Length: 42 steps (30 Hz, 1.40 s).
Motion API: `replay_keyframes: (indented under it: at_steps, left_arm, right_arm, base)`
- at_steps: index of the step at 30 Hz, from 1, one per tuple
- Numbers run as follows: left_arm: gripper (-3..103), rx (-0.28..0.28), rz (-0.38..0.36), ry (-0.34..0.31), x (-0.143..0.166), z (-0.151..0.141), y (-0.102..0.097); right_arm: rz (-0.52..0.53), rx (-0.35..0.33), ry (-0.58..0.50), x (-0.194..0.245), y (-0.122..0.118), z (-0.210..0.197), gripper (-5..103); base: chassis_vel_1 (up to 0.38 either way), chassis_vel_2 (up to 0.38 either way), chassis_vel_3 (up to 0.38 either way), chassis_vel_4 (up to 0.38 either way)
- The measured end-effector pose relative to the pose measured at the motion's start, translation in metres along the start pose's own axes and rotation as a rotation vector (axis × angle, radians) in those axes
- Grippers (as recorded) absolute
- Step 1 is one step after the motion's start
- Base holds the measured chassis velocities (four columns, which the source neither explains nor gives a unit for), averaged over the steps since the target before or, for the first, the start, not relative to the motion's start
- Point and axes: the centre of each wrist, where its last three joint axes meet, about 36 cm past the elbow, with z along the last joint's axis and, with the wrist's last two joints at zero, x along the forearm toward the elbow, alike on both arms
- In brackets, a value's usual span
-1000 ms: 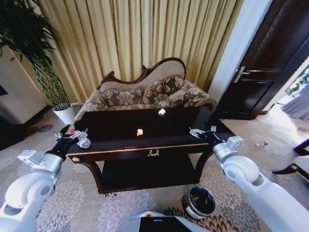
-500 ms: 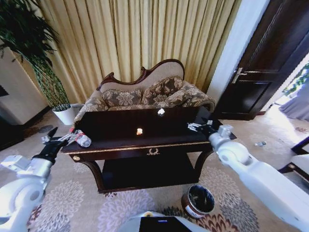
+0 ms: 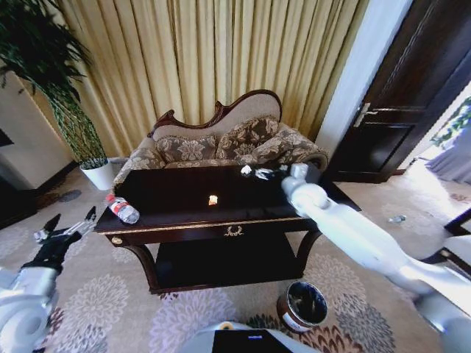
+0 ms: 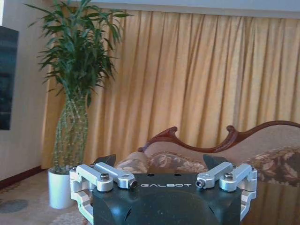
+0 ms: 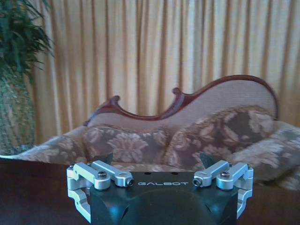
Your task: Move to the front of the table and place the trash on the table into the trash bin.
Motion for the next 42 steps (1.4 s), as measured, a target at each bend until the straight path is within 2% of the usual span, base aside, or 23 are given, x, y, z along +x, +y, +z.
replay_keyframes:
  at_steps: [10, 19, 30, 38, 42]
  left_arm:
    - [100, 0.004, -0.031, -0.004, 0.007, 0.002, 0.003]
    - [100, -0.004, -0.03, -0.004, 0.011, 0.001, -0.003]
    - [100, -0.017, -0.015, 0.01, 0.008, -0.01, -0.013]
    - [100, -0.02, -0.026, 0.062, 0.008, -0.02, -0.019]
    - [100, -0.031, -0.009, 0.093, 0.005, -0.032, -0.023]
  right_arm:
    - [-0.042, -0.016, 0.02, -0.067, 0.03, -0.001, 100]
    - [-0.03, -0.039, 0.076, -0.094, 0.044, 0.015, 100]
    - [0.05, -0.023, 0.117, -0.128, 0.037, 0.032, 100]
    - [0.096, -0.012, 0.143, -0.147, 0.036, 0.041, 100]
    - [0.129, 0.001, 0.16, -0.157, 0.036, 0.046, 100]
  base:
    - [0.0, 0.0, 0.0, 0.0]
    - [0.0, 0.0, 0.0, 0.0]
    - [0.0, 0.0, 0.0, 0.0]
    - [0.0, 0.0, 0.0, 0.0]
    - [0.0, 0.0, 0.0, 0.0]
